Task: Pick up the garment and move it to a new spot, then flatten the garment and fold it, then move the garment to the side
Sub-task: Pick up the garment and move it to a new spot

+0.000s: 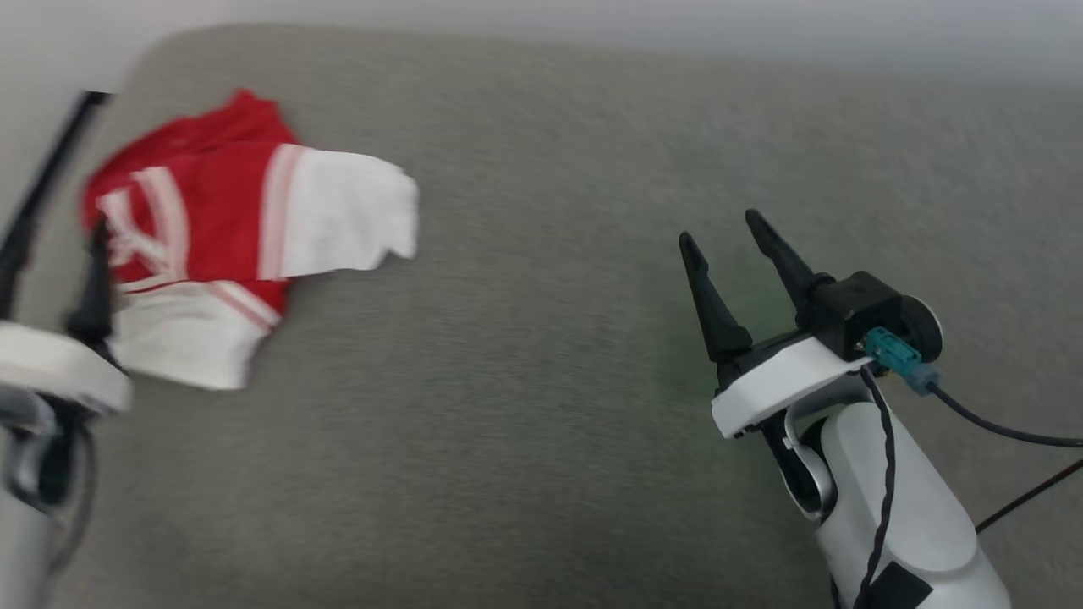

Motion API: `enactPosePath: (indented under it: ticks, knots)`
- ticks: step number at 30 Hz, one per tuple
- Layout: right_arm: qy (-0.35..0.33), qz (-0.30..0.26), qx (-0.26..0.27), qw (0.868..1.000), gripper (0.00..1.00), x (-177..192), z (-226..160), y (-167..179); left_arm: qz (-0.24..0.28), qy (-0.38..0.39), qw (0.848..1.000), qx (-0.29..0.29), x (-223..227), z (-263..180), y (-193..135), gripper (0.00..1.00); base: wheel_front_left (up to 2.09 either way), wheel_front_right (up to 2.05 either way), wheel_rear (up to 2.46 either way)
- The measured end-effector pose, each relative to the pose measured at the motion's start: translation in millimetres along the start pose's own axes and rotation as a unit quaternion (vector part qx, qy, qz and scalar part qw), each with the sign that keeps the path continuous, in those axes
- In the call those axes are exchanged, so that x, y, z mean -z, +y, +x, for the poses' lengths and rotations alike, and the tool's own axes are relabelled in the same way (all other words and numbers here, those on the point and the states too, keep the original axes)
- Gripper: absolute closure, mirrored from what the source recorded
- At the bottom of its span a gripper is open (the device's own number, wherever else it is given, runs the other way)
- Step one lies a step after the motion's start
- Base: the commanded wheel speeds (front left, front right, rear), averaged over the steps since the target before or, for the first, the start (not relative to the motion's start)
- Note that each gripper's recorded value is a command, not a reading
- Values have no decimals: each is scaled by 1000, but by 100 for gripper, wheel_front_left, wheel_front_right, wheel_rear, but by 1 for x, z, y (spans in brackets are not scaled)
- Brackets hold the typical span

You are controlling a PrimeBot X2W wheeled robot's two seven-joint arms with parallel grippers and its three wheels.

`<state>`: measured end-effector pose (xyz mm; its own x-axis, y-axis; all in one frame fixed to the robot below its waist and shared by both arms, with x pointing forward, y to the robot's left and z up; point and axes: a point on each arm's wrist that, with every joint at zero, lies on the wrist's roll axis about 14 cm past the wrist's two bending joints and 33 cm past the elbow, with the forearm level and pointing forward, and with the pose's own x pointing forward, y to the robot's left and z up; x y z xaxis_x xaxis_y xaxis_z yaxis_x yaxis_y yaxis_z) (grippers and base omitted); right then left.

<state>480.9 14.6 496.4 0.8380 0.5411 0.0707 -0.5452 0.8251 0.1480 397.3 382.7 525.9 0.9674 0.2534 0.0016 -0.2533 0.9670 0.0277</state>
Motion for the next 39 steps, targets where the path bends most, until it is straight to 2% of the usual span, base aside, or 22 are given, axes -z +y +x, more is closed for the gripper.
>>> enactPosePath:
  ticks: [2, 3, 5, 8, 12, 17, 21, 22, 23, 24, 31, 34, 35, 39]
  knots:
    - [3, 4, 23, 1000, 0, 6, -6, -18, -19, 34, 999, 9, 9, 27, -3, 0, 0, 0, 0]
    - [8, 9, 50, 999, 0, 11, -15, -39, -27, 103, 994, 34, 32, 46, -16, 0, 0, 0, 0]
    - [12, 12, 72, 997, 0, 16, -24, -56, -47, 154, 986, 36, 51, 61, -19, 0, 0, 0, 0]
    - [15, 14, 101, 995, 0, 21, -36, -76, -45, 229, 972, 40, 77, 78, -20, 0, 0, 0, 0]
    - [18, 16, 125, 992, 0, 25, -49, -94, -40, 325, 944, 30, 117, 85, -19, 0, 0, 0, 0]
    - [19, 13, 139, 990, 0, 27, -55, -107, -38, 411, 910, 25, 154, 88, -25, 0, 0, 0, 0]
    - [25, 11, 146, 989, 0, 33, -57, -113, -44, 436, 899, 31, 166, 93, -33, 0, 0, 0, 0]
    - [25, 10, 146, 989, 0, 33, -58, -113, -44, 437, 898, 33, 167, 94, -35, 22, 0, 0, 0]
    - [25, 9, 145, 989, 0, 33, -58, -113, -49, 436, 898, 34, 167, 95, -36, 53, 0, 0, 0]
    - [25, 9, 145, 989, 0, 33, -58, -113, -49, 436, 898, 34, 167, 95, -36, 98, 0, 0, 0]
    - [11, 2, 132, 991, 0, 18, -55, -102, -57, 377, 922, 61, 140, 99, -53, 100, 0, 0, 0]
    - [0, 4, 130, 992, 0, 7, -55, -97, -81, 330, 936, 88, 109, 112, -72, 100, 0, 0, 0]
    - [0, 4, 130, 992, 0, 7, -55, -97, -81, 330, 936, 88, 109, 112, -72, 100, 0, 0, 0]
    - [-10, 9, 130, 991, 0, -3, -61, -92, -106, 271, 946, 142, 60, 125, -107, 100, 0, 0, 0]
